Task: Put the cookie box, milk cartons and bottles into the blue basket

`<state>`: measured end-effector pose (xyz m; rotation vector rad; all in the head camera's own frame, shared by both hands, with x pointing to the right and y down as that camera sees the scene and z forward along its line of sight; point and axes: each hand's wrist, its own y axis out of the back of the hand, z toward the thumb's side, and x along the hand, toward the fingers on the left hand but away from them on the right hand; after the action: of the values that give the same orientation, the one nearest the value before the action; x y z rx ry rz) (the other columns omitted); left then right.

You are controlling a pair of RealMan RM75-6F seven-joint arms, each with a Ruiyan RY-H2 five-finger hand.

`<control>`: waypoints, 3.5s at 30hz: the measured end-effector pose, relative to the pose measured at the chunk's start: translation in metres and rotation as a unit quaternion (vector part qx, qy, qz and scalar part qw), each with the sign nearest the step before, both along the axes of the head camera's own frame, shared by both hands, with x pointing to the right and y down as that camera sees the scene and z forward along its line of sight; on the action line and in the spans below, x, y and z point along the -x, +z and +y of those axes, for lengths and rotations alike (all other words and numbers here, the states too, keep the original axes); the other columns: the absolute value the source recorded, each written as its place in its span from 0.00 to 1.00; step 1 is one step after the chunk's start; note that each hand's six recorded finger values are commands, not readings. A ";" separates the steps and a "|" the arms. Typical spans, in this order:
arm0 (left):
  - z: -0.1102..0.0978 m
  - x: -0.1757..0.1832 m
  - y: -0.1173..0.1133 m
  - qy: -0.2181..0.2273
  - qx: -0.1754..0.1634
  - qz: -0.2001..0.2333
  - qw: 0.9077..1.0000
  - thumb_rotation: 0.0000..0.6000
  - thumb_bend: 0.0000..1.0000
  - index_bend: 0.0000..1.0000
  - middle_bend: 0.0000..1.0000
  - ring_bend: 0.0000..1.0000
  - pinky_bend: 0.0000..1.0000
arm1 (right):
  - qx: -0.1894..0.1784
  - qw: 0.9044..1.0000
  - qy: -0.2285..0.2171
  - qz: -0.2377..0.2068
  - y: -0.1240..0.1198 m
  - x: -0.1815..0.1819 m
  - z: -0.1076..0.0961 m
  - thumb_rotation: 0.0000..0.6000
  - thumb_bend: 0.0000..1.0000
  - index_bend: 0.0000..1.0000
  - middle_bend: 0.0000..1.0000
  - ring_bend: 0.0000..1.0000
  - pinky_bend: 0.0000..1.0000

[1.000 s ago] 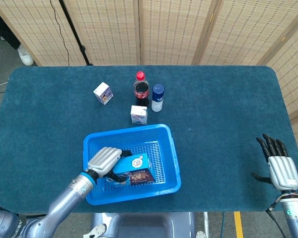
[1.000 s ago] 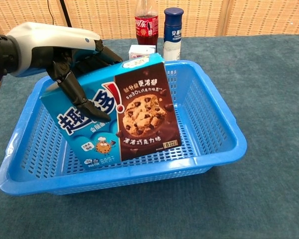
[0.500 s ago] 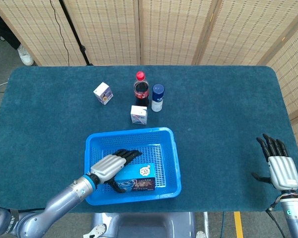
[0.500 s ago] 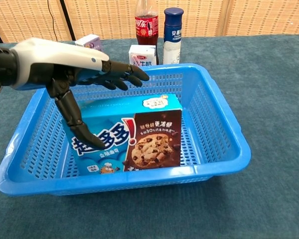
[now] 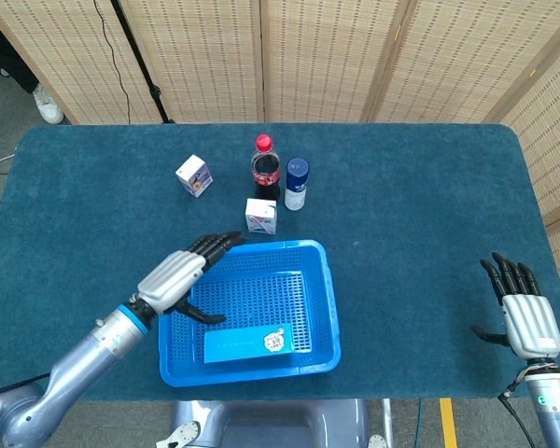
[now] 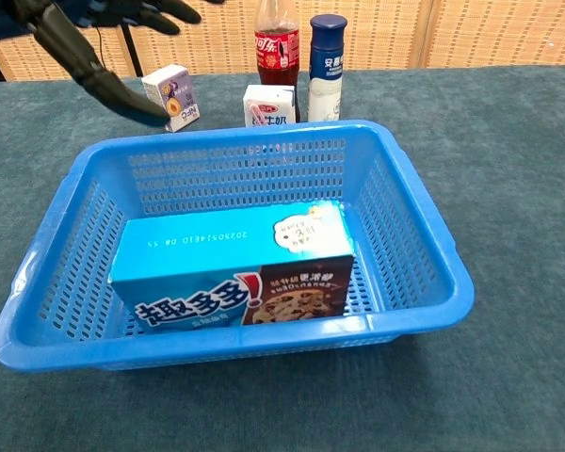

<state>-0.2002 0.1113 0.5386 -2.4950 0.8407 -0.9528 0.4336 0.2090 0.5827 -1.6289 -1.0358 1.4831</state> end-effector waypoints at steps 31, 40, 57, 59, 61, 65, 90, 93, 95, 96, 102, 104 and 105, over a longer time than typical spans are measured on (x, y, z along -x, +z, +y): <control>-0.176 0.110 0.112 -0.103 -0.099 -0.273 0.951 1.00 0.03 0.00 0.00 0.00 0.00 | 0.021 1.000 0.001 0.019 0.017 0.003 -0.005 1.00 0.00 0.00 0.00 0.00 0.00; -0.192 0.072 0.170 -0.091 -0.049 -0.302 0.948 1.00 0.04 0.00 0.00 0.00 0.00 | 0.023 0.999 0.006 0.025 0.019 0.002 -0.007 1.00 0.00 0.00 0.00 0.00 0.00; -0.194 0.025 0.212 -0.087 -0.024 -0.324 0.942 1.00 0.32 0.20 0.14 0.20 0.46 | 0.031 0.999 0.023 0.027 0.024 -0.008 -0.010 1.00 0.00 0.00 0.00 0.00 0.00; -0.193 0.022 0.215 -0.087 -0.023 -0.326 0.941 1.00 0.37 0.26 0.20 0.25 0.49 | 0.034 0.999 0.025 0.027 0.026 -0.008 -0.010 1.00 0.00 0.00 0.00 0.00 0.00; -0.192 0.019 0.216 -0.090 -0.026 -0.327 0.940 1.00 0.45 0.35 0.29 0.32 0.53 | 0.035 0.999 0.025 0.027 0.026 -0.009 -0.010 1.00 0.00 0.00 0.00 0.00 0.00; -0.192 0.015 0.216 -0.101 -0.031 -0.324 0.940 1.00 0.53 0.48 0.40 0.42 0.60 | 0.035 0.999 0.024 0.025 0.026 -0.008 -0.010 1.00 0.00 0.00 0.00 0.00 0.00; -0.186 0.009 0.148 -0.078 -0.070 -0.187 0.977 1.00 0.58 0.57 0.47 0.47 0.63 | 0.036 0.999 0.008 0.024 0.026 0.002 -0.006 1.00 0.00 0.00 0.00 0.00 0.00; -0.169 0.011 0.120 -0.051 -0.080 -0.152 0.984 1.00 0.58 0.57 0.47 0.47 0.63 | 0.037 0.999 0.005 0.024 0.026 0.004 -0.005 1.00 0.00 0.00 0.00 0.00 0.00; -0.158 0.017 0.098 -0.033 -0.091 -0.134 0.986 1.00 0.58 0.57 0.47 0.47 0.63 | 0.037 0.999 0.004 0.024 0.027 0.005 -0.004 1.00 0.00 0.00 0.00 0.00 0.00; -0.154 0.021 0.089 -0.025 -0.098 -0.129 0.986 1.00 0.58 0.57 0.47 0.47 0.63 | 0.038 0.999 0.003 0.024 0.027 0.006 -0.004 1.00 0.00 0.00 0.00 0.00 0.00; -0.125 0.041 0.052 0.018 -0.130 -0.106 0.986 1.00 0.58 0.57 0.47 0.47 0.63 | 0.039 0.999 0.000 0.025 0.028 0.008 -0.004 1.00 0.00 0.00 0.00 0.00 0.00; -0.112 0.041 0.048 0.038 -0.130 -0.098 0.986 1.00 0.58 0.57 0.47 0.47 0.63 | 0.040 0.999 0.000 0.027 0.029 0.008 -0.004 1.00 0.00 0.00 0.00 0.00 0.00; -0.106 0.040 0.046 0.048 -0.128 -0.094 0.986 1.00 0.58 0.57 0.47 0.47 0.63 | 0.040 0.999 0.001 0.027 0.029 0.008 -0.004 1.00 0.00 0.00 0.00 0.00 0.00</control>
<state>-0.2398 0.0048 0.5851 -2.1677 0.7262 -0.9637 0.4255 0.2050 0.6116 -1.6341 -0.9595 1.5787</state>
